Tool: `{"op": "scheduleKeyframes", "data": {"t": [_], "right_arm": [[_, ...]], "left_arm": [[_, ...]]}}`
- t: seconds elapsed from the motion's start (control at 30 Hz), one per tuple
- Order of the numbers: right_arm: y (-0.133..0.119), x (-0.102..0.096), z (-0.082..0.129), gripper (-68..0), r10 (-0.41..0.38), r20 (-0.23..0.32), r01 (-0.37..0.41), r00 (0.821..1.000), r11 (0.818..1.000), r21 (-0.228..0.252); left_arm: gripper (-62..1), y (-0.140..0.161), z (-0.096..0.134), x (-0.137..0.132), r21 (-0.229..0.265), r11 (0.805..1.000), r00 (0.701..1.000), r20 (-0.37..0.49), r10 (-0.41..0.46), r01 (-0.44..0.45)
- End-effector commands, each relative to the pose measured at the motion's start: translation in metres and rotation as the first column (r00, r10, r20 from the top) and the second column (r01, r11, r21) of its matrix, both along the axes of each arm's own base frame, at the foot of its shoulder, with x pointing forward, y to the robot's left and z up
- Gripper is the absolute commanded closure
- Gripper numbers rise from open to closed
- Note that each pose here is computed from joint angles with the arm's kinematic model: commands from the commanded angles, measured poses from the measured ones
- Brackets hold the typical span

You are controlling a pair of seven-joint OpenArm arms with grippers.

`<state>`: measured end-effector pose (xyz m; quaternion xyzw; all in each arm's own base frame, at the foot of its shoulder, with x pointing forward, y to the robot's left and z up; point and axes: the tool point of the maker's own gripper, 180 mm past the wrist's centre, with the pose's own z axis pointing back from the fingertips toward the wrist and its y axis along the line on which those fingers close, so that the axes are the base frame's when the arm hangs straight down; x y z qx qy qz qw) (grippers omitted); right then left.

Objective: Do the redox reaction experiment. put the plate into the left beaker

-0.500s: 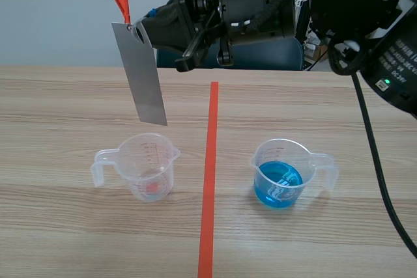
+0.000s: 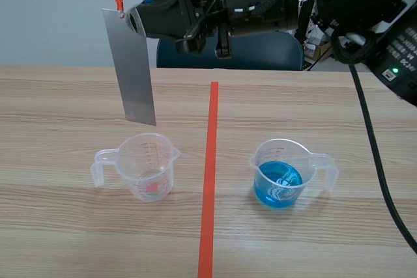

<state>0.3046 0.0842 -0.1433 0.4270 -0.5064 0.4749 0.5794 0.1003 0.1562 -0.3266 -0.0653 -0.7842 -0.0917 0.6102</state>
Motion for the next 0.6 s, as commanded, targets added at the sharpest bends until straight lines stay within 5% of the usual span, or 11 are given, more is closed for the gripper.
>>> {"op": "scheduleKeyframes", "data": {"t": [0.0,0.57], "right_arm": [[0.001,0.0,0.021,-0.6,0.013,0.045,-0.015,0.999,0.999,0.04],[0.009,-0.007,0.009,-0.6,0.04,0.05,-0.04,0.998,0.999,0.002]], "left_arm": [[-62.3,0.002,0.007,0.003,0.0,1.0,0.999,0.036,0.007,-0.007],[-62.3,0.002,0.007,0.003,0.0,1.0,0.999,0.036,0.007,-0.007]]}}
